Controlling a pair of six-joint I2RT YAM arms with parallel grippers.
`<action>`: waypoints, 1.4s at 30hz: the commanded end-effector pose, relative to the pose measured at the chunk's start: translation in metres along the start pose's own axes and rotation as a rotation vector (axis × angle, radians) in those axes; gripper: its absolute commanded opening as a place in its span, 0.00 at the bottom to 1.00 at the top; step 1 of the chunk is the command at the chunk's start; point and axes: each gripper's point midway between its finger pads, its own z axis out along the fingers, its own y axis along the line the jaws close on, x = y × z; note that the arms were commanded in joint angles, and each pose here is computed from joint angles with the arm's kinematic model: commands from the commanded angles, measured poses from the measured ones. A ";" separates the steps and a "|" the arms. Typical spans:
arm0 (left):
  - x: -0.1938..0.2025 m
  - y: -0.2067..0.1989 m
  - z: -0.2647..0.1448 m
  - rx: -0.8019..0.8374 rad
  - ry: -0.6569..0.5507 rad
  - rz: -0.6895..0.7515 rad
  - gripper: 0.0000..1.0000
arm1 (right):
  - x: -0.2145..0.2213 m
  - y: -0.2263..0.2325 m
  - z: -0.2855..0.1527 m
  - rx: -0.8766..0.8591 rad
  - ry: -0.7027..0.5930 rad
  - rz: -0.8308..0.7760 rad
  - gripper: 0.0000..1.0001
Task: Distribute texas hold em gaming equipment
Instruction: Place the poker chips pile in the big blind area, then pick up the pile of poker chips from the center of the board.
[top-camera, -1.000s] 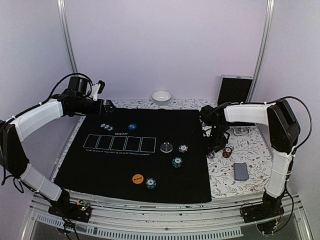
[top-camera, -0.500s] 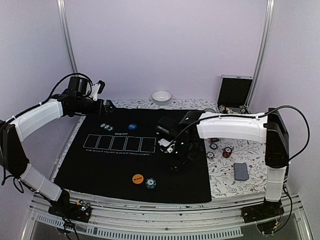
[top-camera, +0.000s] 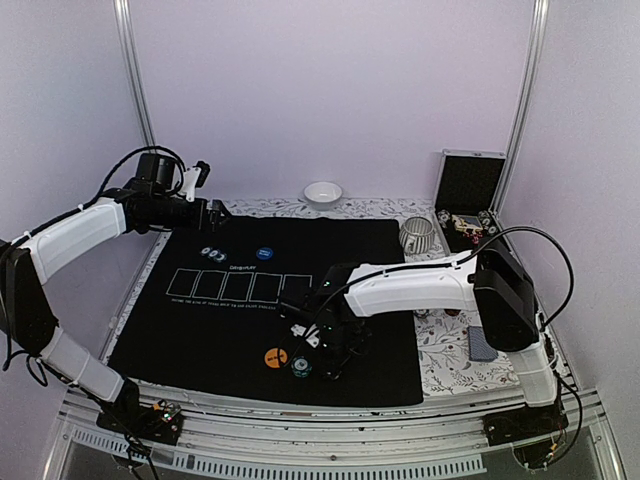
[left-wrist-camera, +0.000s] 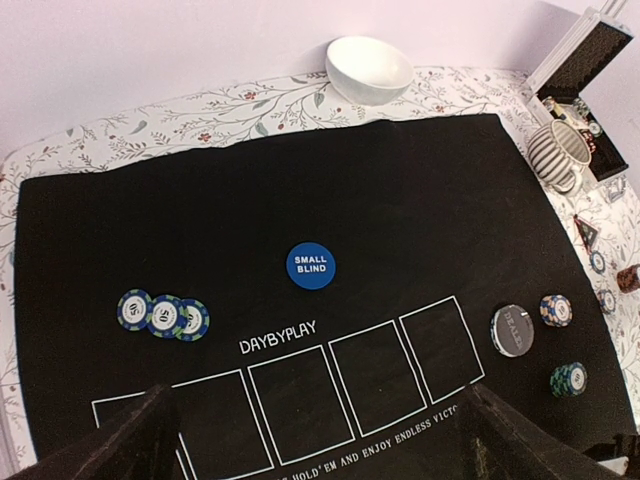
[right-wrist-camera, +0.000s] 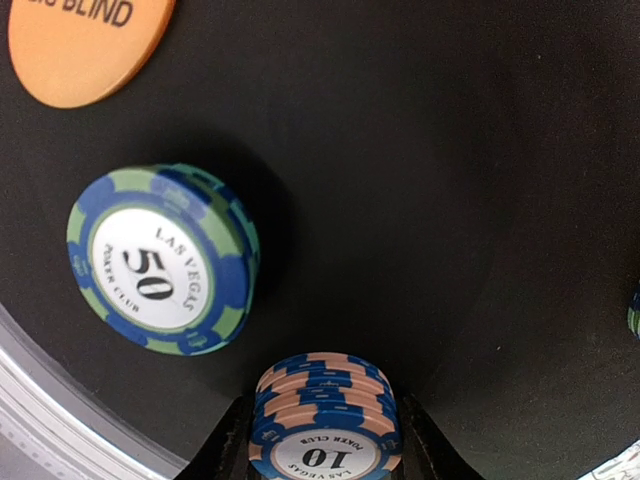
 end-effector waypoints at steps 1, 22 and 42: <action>-0.003 0.002 -0.008 -0.005 -0.019 0.014 0.98 | -0.005 -0.001 0.004 0.022 -0.008 0.003 0.06; -0.002 0.002 -0.006 -0.005 -0.014 0.015 0.98 | -0.023 -0.022 -0.085 0.075 -0.176 0.006 0.96; 0.000 0.003 -0.004 -0.006 -0.007 0.012 0.98 | 0.052 -0.248 -0.070 0.111 -0.164 0.584 0.80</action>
